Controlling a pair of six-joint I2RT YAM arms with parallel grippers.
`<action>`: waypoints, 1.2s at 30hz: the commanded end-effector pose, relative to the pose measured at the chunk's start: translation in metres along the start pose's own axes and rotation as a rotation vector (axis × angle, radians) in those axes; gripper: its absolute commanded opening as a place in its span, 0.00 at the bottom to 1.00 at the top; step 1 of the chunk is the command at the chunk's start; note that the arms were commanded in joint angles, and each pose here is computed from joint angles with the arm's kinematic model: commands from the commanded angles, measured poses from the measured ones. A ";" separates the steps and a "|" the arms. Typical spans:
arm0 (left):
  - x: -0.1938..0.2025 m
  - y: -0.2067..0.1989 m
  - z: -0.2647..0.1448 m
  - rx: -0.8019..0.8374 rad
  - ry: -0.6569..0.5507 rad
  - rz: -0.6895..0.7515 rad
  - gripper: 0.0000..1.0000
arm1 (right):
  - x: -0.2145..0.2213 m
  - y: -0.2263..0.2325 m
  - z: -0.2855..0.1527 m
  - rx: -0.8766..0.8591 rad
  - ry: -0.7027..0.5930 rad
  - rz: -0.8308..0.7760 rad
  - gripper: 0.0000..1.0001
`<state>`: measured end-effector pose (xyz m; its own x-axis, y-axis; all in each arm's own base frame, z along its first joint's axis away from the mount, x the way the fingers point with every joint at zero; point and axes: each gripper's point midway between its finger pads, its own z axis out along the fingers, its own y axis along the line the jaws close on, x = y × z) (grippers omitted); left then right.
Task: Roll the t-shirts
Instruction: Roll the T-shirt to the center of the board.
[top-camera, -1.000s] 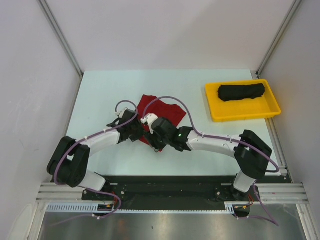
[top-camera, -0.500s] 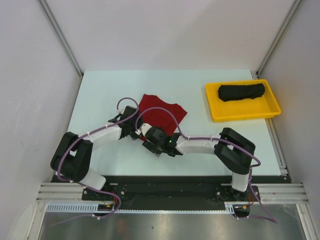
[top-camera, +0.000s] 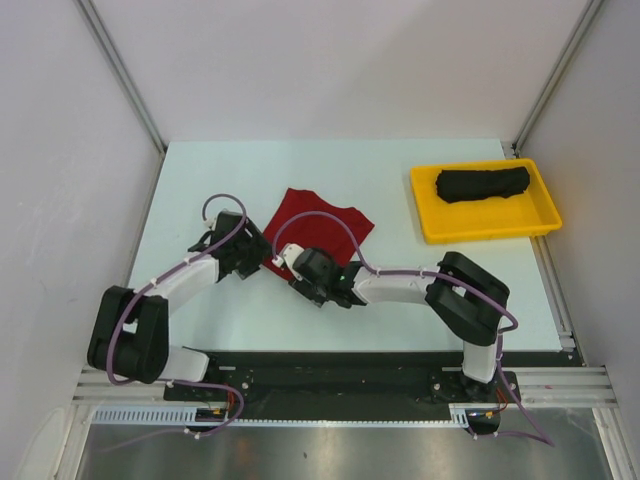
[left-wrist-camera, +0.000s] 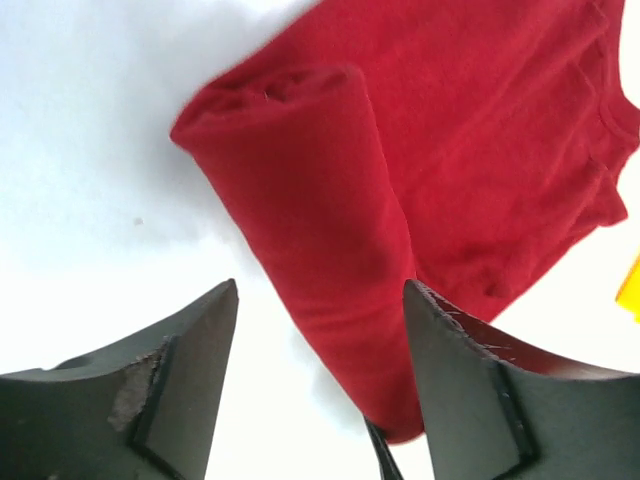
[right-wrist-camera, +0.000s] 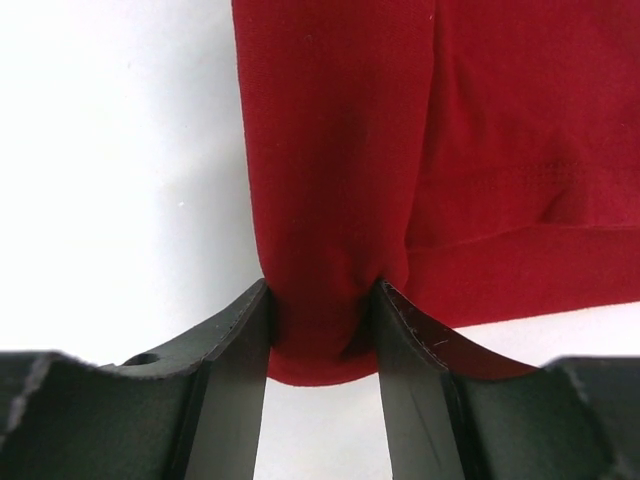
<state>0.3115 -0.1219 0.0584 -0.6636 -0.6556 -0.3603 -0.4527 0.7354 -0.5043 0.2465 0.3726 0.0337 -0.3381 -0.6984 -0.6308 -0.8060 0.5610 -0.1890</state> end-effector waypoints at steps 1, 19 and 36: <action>-0.011 -0.003 0.013 0.015 -0.012 0.032 0.73 | -0.018 0.005 -0.005 -0.060 -0.061 0.005 0.47; -0.041 0.048 0.011 -0.194 -0.136 0.035 0.36 | -0.044 0.073 -0.038 -0.549 -0.131 0.148 0.35; -0.005 0.042 -0.033 0.065 -0.101 0.037 0.63 | -0.037 0.048 -0.007 -0.645 -0.050 0.528 0.33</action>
<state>0.2788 -0.0686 0.0555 -0.6127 -0.6437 -0.4586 -0.4594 0.7622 -0.4560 0.2123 0.4174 0.0504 -0.6922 -0.4333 -0.5771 -0.7216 0.4266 0.5452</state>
